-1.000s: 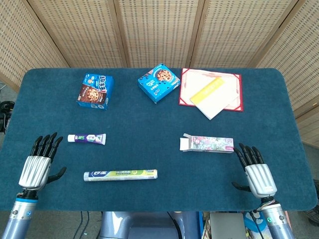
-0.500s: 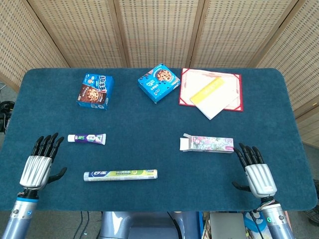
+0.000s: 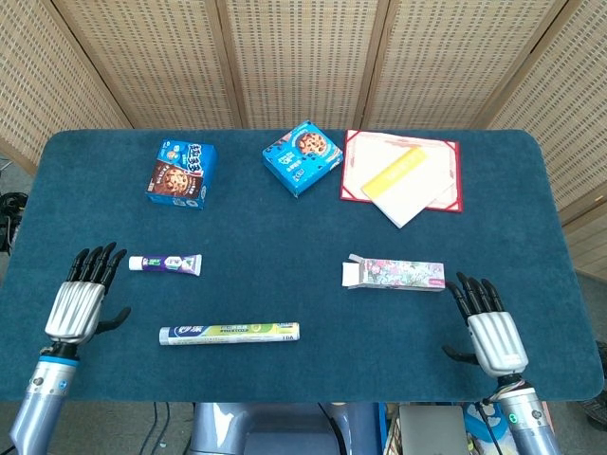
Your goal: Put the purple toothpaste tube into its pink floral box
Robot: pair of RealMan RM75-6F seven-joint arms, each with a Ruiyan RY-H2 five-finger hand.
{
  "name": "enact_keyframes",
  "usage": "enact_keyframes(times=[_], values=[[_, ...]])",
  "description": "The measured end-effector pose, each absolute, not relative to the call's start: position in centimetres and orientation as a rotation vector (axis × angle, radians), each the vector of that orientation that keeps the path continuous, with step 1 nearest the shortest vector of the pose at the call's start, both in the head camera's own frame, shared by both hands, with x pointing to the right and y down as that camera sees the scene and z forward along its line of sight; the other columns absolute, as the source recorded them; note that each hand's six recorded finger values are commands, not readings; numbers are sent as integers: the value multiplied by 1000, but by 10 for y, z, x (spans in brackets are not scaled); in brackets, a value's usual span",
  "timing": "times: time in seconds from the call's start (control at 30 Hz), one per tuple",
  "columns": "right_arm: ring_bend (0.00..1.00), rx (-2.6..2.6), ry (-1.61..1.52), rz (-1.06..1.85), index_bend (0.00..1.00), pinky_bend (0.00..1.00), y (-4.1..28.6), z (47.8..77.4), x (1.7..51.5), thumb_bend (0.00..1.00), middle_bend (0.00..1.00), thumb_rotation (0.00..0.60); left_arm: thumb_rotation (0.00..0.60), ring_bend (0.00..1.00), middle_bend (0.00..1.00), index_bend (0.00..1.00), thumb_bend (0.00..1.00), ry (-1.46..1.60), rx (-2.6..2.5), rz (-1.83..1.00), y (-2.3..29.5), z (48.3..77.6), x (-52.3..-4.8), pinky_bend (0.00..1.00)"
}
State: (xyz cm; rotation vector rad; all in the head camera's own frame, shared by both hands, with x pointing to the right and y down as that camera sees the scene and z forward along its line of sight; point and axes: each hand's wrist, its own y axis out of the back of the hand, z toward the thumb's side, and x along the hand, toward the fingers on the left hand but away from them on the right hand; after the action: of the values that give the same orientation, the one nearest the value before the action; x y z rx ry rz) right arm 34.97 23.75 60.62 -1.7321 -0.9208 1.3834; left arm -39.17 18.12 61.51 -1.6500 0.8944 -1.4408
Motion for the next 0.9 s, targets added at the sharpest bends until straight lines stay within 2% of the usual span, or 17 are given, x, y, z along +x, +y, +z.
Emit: enact_keyframes(times=[0.17, 0.4, 0.63, 0.9], values=[[0, -1739, -909, 1383, 0, 0, 239, 608, 347, 118, 0, 600, 600, 74, 86, 135, 269, 868, -1652, -1470, 152, 623, -390, 147], [0, -1747, -899, 1385, 0, 0, 240, 611, 345, 119, 0, 600, 600, 114, 134, 201, 269, 813, -1648, -1520, 118, 641, -388, 178], [0, -1745, -914, 1389, 0, 0, 239, 611, 348, 119, 0, 600, 600, 156, 189, 291, 269, 737, -1647, -1574, 106, 663, -386, 210], [0, -1743, -932, 1389, 0, 0, 237, 610, 351, 118, 0, 600, 600, 167, 206, 318, 269, 663, -1639, -1618, 103, 684, -382, 218]])
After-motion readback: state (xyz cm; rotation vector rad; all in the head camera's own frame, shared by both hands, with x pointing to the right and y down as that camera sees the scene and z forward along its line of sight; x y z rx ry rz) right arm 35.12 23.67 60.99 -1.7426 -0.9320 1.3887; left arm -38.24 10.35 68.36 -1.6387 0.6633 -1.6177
